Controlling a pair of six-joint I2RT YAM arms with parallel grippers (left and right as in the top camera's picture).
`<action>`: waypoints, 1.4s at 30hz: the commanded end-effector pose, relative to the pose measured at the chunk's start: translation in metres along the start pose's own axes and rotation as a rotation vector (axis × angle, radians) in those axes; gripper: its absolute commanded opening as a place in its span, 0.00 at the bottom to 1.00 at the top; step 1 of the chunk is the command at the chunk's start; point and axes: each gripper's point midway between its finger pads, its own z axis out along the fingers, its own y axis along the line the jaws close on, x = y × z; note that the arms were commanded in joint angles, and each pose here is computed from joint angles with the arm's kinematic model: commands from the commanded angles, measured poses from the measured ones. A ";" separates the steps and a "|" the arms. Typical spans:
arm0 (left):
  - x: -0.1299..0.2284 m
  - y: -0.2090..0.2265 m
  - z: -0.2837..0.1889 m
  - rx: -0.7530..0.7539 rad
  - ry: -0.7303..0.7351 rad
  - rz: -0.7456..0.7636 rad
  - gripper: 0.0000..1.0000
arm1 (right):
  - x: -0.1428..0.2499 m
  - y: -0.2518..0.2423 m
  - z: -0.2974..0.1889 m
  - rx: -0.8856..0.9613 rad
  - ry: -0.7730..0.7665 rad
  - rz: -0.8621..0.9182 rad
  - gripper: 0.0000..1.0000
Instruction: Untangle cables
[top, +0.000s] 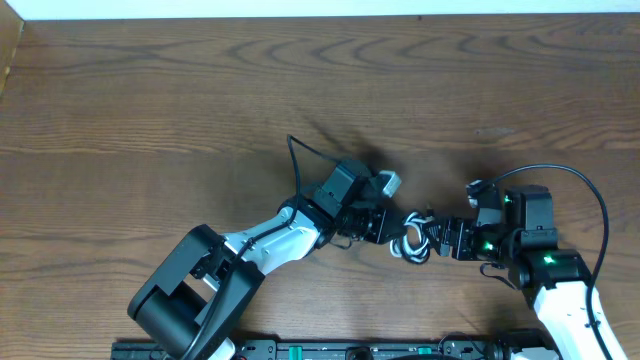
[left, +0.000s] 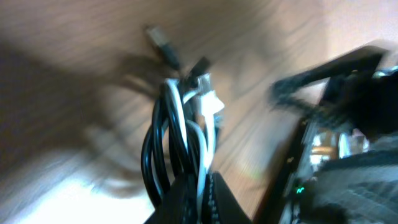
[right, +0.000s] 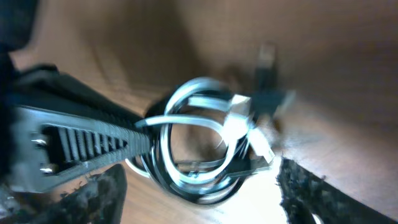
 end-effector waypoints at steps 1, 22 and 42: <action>-0.011 -0.017 0.000 0.074 -0.022 -0.015 0.08 | 0.003 0.008 0.002 -0.042 0.040 0.064 0.62; -0.004 -0.013 0.001 0.059 0.007 -0.077 0.08 | 0.021 0.028 0.028 -0.009 0.107 -0.328 0.63; -0.006 -0.013 -0.003 0.083 0.015 -0.129 0.08 | 0.035 0.024 0.055 -0.011 0.199 -0.375 0.02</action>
